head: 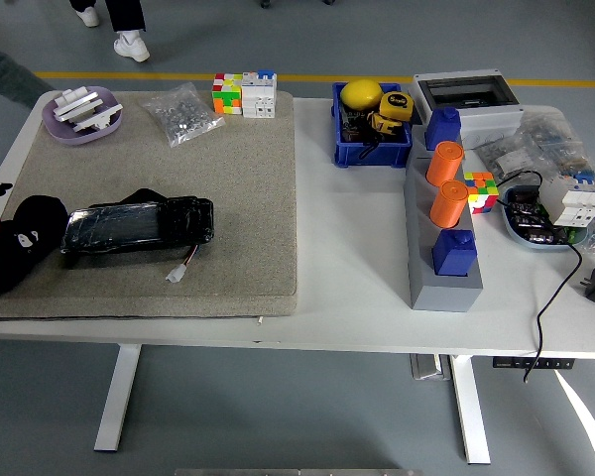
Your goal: Pick the rag up,wipe the panel,place it on the desk
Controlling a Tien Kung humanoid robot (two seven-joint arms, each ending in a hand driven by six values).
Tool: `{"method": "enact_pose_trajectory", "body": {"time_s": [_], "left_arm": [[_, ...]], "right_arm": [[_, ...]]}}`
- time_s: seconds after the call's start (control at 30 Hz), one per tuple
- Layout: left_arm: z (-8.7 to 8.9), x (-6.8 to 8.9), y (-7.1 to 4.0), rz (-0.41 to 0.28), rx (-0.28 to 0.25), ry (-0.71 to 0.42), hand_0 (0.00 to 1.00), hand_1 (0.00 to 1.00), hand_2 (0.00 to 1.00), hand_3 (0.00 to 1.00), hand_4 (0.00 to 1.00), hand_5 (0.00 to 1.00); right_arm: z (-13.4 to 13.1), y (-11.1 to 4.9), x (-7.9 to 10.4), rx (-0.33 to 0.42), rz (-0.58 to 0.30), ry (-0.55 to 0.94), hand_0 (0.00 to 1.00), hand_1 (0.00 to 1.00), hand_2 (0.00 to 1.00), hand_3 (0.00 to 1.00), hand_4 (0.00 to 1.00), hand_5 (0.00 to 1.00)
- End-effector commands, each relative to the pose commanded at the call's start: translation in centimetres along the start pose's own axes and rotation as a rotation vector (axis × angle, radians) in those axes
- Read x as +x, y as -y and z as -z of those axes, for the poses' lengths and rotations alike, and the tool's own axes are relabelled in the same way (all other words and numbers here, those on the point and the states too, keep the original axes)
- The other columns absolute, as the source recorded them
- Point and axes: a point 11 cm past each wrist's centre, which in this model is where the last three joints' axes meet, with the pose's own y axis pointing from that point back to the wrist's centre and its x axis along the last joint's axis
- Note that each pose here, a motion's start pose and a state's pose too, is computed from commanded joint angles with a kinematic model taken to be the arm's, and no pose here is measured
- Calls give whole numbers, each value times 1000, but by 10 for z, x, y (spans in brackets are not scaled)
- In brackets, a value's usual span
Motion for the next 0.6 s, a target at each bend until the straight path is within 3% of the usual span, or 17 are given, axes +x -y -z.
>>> {"method": "enact_pose_trajectory", "body": {"time_s": [0.07,0.1,0.2,0.27,0.3,0.47,0.6], "left_arm": [[-3,13,-1,-51,-12,-30,742,846,819,794,951,251],[-6,19,-2,-70,-25,-44,723,818,804,738,927,252],[-13,24,-5,-97,-56,-101,723,818,804,738,927,252],[-15,24,-7,-107,-58,-145,723,818,804,738,927,252],[-15,23,-7,-108,-56,-155,692,788,777,623,792,278],[-19,9,-15,-107,-46,-292,692,788,777,623,792,278],[-34,6,-23,-134,-87,-349,664,778,765,606,770,288]], "right_arm": [[-2,0,1,-2,-1,4,773,618,679,614,998,566],[-3,0,1,-5,-2,4,773,618,679,614,998,567],[-5,0,2,-12,-5,7,773,618,679,614,998,567],[-7,0,3,-16,-8,10,773,618,679,614,998,567],[-7,0,3,-17,-9,11,773,618,679,614,998,566],[-10,0,3,-31,-17,11,773,618,679,614,998,566],[-12,-1,4,-40,-19,9,771,619,679,613,998,566]]}}
